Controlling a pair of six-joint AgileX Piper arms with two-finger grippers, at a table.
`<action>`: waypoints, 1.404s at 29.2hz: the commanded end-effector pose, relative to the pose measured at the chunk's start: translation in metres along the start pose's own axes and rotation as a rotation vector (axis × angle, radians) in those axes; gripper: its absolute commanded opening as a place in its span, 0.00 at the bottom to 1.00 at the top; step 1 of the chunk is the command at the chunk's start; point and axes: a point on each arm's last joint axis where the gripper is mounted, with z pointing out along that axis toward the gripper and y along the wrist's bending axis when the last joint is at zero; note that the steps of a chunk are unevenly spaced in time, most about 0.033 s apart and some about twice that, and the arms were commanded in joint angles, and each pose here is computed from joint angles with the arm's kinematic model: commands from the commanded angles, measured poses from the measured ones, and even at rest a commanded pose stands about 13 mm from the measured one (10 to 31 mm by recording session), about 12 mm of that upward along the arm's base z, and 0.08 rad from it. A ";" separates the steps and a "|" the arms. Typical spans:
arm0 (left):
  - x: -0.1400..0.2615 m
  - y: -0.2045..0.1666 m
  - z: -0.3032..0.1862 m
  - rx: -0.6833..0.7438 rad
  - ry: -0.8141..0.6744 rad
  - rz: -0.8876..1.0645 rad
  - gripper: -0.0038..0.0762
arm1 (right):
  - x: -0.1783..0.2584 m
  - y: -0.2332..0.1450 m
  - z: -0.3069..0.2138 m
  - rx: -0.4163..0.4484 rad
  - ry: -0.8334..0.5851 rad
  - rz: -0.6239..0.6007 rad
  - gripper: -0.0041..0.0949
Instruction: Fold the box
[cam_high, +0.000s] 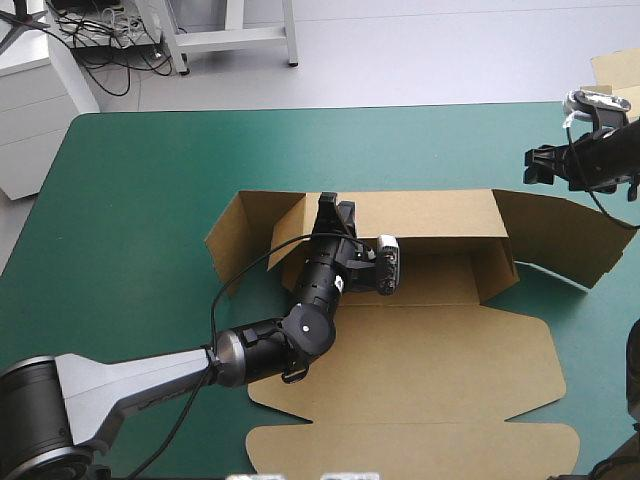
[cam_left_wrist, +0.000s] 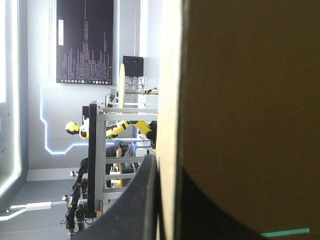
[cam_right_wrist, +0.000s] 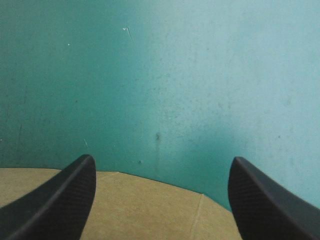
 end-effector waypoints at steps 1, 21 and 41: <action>-0.002 0.022 -0.007 -0.086 -0.015 -0.022 0.04 | -0.003 0.010 -0.027 -0.004 -0.061 -0.042 0.72; 0.003 0.025 -0.007 -0.124 0.027 -0.112 0.04 | 0.040 0.006 -0.005 -0.014 0.115 -0.053 0.72; 0.000 0.023 -0.007 -0.100 0.003 -0.099 0.04 | 0.095 0.039 -0.028 -0.183 -0.103 -0.152 0.72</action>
